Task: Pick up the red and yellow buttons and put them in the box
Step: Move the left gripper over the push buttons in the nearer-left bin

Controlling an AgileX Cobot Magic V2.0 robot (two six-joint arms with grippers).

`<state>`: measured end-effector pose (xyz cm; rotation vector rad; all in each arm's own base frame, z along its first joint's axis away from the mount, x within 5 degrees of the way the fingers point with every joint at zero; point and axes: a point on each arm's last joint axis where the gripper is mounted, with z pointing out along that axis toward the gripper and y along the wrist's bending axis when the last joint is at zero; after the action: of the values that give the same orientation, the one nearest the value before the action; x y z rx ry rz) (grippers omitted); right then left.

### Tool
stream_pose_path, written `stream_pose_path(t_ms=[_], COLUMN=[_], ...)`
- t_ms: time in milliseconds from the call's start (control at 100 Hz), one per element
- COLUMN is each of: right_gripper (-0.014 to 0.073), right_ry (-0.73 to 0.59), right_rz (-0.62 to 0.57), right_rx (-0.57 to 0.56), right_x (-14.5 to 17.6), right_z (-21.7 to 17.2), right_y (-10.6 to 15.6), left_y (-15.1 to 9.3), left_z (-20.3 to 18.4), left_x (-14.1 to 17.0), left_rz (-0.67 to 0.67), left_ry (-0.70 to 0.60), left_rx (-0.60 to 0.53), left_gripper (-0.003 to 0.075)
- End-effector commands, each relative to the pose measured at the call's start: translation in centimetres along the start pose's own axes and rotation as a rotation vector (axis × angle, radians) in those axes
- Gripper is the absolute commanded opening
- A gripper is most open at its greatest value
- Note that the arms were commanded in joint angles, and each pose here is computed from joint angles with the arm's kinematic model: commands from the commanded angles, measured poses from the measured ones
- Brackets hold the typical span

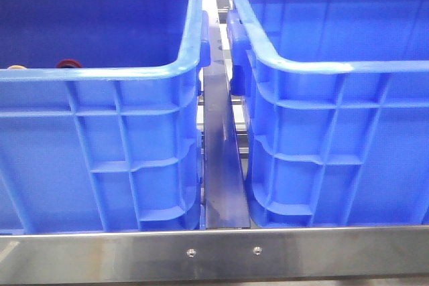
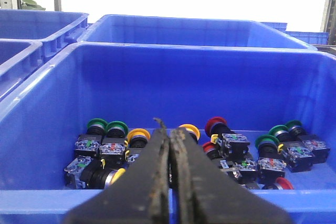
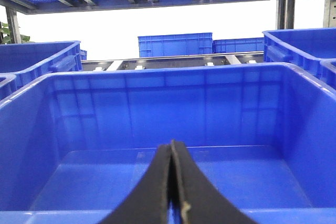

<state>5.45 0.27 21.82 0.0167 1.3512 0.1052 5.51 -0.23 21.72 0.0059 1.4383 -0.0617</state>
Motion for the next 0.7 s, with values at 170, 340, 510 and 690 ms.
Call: stream_pose_path(t_ms=[170, 340, 510, 690], right_gripper=[-0.0105, -0.0105, -0.0105, -0.0105], right_ry=[-0.117, -0.117, -0.117, -0.117], right_rz=[-0.013, -0.013, -0.013, -0.013], right_rx=[-0.005, -0.005, -0.005, -0.005], right_x=[-1.3, -1.3, -1.3, -1.3], right_z=[-0.3, -0.3, -0.3, -0.3], right_y=[0.1, 0.1, 0.1, 0.1], left_y=[0.0, 0.0, -0.2, -0.4], left_z=[-0.2, -0.4, -0.7, 0.5], left_x=[0.6, -1.7, -6.4, -11.6], left_rz=[-0.013, -0.036, -0.036, -0.036], left_ry=[-0.065, -0.122, -0.115, 0.030], left_rx=[-0.001, 0.001, 0.002, -0.002], left_gripper=[-0.0019, -0.0019, -0.0019, -0.0019])
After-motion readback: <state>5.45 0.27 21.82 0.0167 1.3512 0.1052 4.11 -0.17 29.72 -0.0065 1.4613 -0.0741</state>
